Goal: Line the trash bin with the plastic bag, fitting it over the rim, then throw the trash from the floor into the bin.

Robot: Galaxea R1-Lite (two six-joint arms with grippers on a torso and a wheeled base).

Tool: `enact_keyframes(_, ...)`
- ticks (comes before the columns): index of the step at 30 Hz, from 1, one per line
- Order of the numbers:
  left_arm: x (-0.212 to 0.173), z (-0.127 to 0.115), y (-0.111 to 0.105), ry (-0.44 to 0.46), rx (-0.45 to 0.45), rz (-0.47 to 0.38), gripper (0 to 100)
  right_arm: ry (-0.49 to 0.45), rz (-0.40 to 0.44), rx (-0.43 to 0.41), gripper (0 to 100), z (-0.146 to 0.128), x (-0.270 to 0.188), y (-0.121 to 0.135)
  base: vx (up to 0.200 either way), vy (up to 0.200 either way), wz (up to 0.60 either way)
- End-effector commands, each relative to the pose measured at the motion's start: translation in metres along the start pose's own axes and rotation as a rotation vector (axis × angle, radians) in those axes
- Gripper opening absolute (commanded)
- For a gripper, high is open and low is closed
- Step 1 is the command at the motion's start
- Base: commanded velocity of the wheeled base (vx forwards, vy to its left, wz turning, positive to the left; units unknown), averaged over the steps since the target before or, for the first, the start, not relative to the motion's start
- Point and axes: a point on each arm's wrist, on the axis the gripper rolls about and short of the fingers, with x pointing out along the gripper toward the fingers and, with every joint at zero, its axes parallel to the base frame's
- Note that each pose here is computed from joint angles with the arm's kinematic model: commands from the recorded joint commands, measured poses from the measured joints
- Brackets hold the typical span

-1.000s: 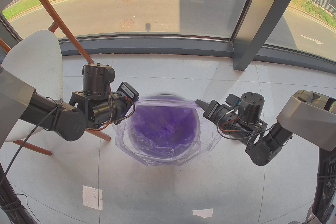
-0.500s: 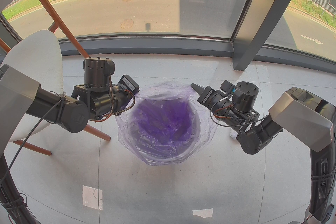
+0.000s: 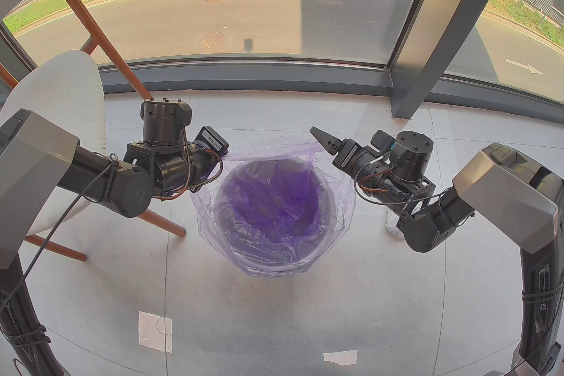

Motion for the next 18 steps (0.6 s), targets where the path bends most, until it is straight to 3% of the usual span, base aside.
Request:
enact_keyframes(1, 0.002, 0.008, 0.002, -0.020, -0.009, 0.000, 0, 0.009, 0.006, 0.001, 100, 0.013, -0.022, 0.019, 0.000, 0.000, 0.00)
enact_keyframes(9, 0.004, 0.019, 0.002, -0.045, -0.020, -0.005, 0, 0.046, -0.002, 0.007, 100, 0.009, -0.073, 0.034, 0.000, 0.000, 0.00)
enact_keyframes(18, 0.027, 0.017, 0.007, -0.042, -0.021, 0.002, 0, 0.118, 0.061, -0.040, 100, -0.010, -0.131, 0.046, 0.000, 0.000, 0.00)
